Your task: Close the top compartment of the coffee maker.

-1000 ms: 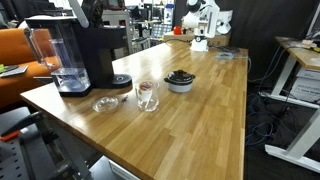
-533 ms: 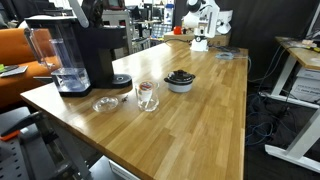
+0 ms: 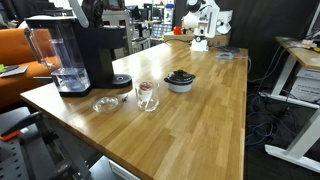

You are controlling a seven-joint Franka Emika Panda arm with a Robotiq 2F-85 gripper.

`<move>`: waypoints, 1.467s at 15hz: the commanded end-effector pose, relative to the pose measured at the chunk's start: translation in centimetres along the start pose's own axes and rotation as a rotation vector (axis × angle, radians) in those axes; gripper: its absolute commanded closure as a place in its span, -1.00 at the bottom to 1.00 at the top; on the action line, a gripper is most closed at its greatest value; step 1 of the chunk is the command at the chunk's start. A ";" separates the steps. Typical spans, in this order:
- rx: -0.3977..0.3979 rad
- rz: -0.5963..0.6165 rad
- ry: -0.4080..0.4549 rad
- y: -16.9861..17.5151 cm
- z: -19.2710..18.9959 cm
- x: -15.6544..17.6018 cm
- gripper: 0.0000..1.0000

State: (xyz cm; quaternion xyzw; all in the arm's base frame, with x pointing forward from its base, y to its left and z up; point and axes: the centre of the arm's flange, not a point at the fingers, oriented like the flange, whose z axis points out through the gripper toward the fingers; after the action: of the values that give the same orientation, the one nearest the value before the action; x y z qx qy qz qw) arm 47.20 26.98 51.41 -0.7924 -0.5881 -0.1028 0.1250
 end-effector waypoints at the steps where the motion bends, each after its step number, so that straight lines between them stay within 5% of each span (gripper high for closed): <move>1: -0.036 0.030 -0.025 -0.3 -0.6 0.1 1.00; 10: -0.064 0.106 -0.031 0.6 -0.9 -0.6 1.00; 22: -0.132 0.385 0.007 8.0 -2.3 -9.2 1.00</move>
State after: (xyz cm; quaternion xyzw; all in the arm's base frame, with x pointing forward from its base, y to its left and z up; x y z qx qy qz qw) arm 51.94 16.77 50.81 -0.8865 -0.4381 -0.1114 0.0989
